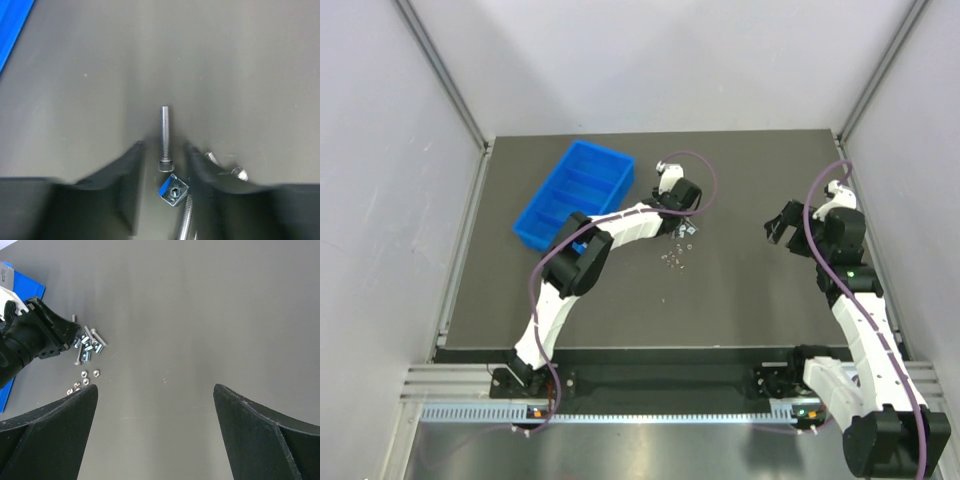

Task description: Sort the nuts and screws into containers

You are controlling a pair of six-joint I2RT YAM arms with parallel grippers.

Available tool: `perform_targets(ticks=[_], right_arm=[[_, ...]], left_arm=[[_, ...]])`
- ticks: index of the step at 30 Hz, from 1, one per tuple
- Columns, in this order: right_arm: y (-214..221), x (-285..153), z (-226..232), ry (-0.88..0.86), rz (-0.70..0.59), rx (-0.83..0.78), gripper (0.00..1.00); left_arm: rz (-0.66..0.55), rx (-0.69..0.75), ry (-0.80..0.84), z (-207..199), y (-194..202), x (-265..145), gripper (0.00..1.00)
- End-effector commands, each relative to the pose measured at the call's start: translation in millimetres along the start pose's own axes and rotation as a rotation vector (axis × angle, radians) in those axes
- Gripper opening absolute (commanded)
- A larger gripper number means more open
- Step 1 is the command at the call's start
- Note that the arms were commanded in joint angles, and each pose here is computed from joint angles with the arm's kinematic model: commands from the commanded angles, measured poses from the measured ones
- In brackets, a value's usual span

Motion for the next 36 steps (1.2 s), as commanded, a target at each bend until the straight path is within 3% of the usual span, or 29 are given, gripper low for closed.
perform_targets(ticks=[1, 2, 6, 9, 16, 24, 29, 36], right_arm=[[-18, -4, 4, -0.01, -0.049, -0.012, 1.0], [-17, -5, 5, -0.012, -0.049, -0.011, 1.0], [-18, -5, 5, -0.012, -0.051, -0.011, 1.0], [-19, -5, 5, -0.012, -0.052, -0.009, 1.0], [-22, -4, 6, -0.013, -0.056, -0.001, 1.0], [-23, 0, 7, -0.02, -0.057, 0.012, 1.0], [-24, 4, 7, -0.026, -0.047, 0.015, 1.0], [-22, 5, 8, -0.035, -0.033, 0.018, 1.0]], left_arm=[[0.01, 0.007, -0.031, 5, 4, 5, 0.33], [0.01, 0.002, -0.033, 5, 3, 6, 0.24], [0.005, -0.003, -0.05, 9, 3, 8, 0.07], [-0.019, -0.008, -0.042, 9, -12, 4, 0.05], [-0.186, -0.134, 0.096, -8, -114, -42, 0.05], [-0.371, -0.43, 0.109, 42, -213, -76, 0.06], [-0.377, -0.517, 0.074, 76, -230, -49, 0.06], [-0.334, -0.56, -0.004, 96, -208, 4, 0.06]])
Point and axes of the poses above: each gripper's point midway between its finger pads, its own x axis out along the fingers, its own z axis along the line the jaws close on, y = z × x, the point moved 5 cm from there along -x, back along the fingers, and after that the axes turned 13 degrees about -x, right-handed, at the moved point
